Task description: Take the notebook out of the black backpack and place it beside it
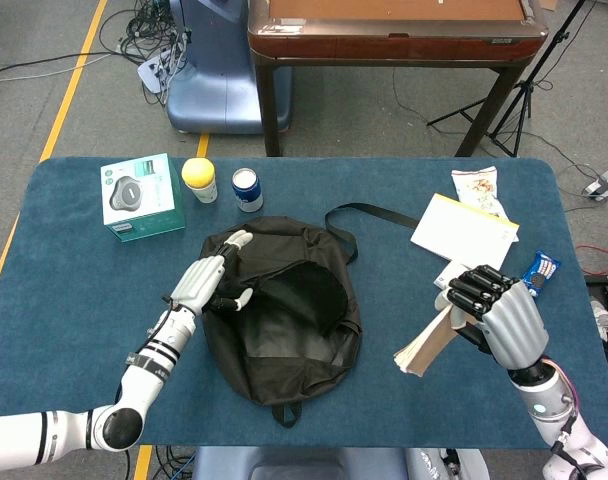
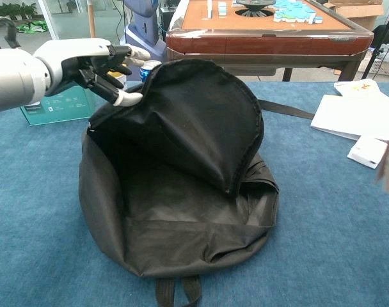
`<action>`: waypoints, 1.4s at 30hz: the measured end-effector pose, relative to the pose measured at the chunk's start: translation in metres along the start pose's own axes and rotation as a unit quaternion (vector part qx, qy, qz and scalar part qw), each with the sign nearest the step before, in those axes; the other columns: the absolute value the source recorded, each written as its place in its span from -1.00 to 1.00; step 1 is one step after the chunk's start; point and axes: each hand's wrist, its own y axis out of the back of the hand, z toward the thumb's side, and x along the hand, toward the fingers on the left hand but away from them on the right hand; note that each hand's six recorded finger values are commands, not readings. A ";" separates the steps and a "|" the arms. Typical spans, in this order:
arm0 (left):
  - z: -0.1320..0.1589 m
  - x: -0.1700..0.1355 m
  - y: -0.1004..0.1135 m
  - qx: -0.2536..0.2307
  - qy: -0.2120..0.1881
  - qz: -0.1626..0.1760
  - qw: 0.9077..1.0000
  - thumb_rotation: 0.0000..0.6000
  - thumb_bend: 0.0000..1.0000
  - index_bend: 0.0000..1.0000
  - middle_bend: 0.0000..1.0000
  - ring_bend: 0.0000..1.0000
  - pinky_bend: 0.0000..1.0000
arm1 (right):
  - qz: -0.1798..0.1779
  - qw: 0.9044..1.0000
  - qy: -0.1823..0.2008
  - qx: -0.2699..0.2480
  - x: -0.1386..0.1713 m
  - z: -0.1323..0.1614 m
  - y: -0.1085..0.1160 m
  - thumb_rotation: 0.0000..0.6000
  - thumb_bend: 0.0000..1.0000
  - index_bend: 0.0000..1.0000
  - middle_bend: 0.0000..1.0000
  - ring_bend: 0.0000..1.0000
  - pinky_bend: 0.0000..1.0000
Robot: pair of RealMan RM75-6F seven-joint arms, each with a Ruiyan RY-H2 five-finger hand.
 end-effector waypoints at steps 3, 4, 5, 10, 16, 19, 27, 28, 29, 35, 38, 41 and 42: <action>-0.001 -0.006 0.006 -0.001 -0.002 0.001 1.000 1.00 -0.52 -1.00 -1.00 -1.00 -0.85 | 0.003 1.000 -0.013 0.003 0.004 -0.007 0.002 1.00 0.47 0.92 0.33 0.18 0.22; -0.002 -0.009 0.010 -0.001 -0.002 0.002 1.000 1.00 -0.53 -1.00 -1.00 -1.00 -0.85 | 0.004 1.000 -0.016 0.003 0.006 -0.008 0.003 1.00 0.47 0.92 0.33 0.18 0.22; -0.002 -0.012 0.013 0.000 -0.003 0.003 1.000 1.00 -0.55 -1.00 -1.00 -1.00 -0.85 | 0.006 1.000 -0.020 0.005 0.008 -0.011 0.004 1.00 0.47 0.92 0.33 0.18 0.22; -0.005 -0.028 0.030 0.009 -0.006 0.005 1.000 1.00 -0.56 -1.00 -1.00 -1.00 -0.85 | 0.013 0.999 -0.036 0.010 0.016 -0.018 0.010 1.00 0.47 0.92 0.33 0.18 0.22; -0.023 -0.047 0.050 0.026 0.013 0.010 1.000 1.00 -0.56 -1.00 -1.00 -1.00 -0.85 | 0.042 0.998 -0.055 0.006 0.026 -0.023 0.004 1.00 0.47 0.92 0.33 0.18 0.22; -0.034 -0.054 0.058 0.026 0.028 0.017 0.999 1.00 -0.56 -1.00 -1.00 -1.00 -0.85 | 0.060 0.996 -0.061 -0.001 0.027 -0.024 -0.005 1.00 0.47 0.92 0.33 0.18 0.22; -0.044 -0.062 0.072 0.035 0.034 0.045 0.998 1.00 -0.56 -1.00 -1.00 -1.00 -0.85 | 0.115 0.990 -0.074 -0.026 0.017 -0.028 -0.043 1.00 0.47 0.92 0.32 0.18 0.22; -0.046 -0.063 0.073 0.039 0.034 0.048 0.997 1.00 -0.56 -1.00 -1.00 -1.00 -0.85 | 0.121 0.989 -0.076 -0.028 0.015 -0.029 -0.049 1.00 0.47 0.92 0.32 0.18 0.22; -0.047 -0.064 0.074 0.043 0.034 0.050 0.997 1.00 -0.56 -1.00 -1.00 -1.00 -0.85 | 0.129 0.988 -0.079 -0.031 0.011 -0.030 -0.056 1.00 0.47 0.92 0.32 0.18 0.22; -0.053 -0.070 0.076 0.064 0.037 0.062 0.995 1.00 -0.56 -1.00 -1.00 -1.00 -0.85 | 0.168 0.980 -0.102 -0.038 -0.006 -0.042 -0.093 1.00 0.47 0.90 0.21 0.10 0.22; -0.056 -0.071 0.077 0.071 0.037 0.069 0.994 1.00 -0.56 -1.00 -1.00 -1.00 -0.85 | 0.190 0.975 -0.112 -0.038 -0.014 -0.047 -0.111 1.00 0.47 0.64 -0.01 -0.14 0.17; -0.059 -0.071 0.078 0.078 0.039 0.075 0.993 1.00 -0.56 -1.00 -1.00 -1.00 -0.86 | 0.213 0.969 -0.123 -0.031 -0.022 -0.053 -0.128 1.00 0.46 0.10 -0.28 -0.45 -0.03; -0.061 -0.071 0.079 0.080 0.040 0.077 0.993 1.00 -0.56 -1.00 -1.00 -1.00 -0.86 | 0.219 0.967 -0.127 -0.028 -0.024 -0.054 -0.132 1.00 0.46 -0.08 -0.37 -0.55 -0.12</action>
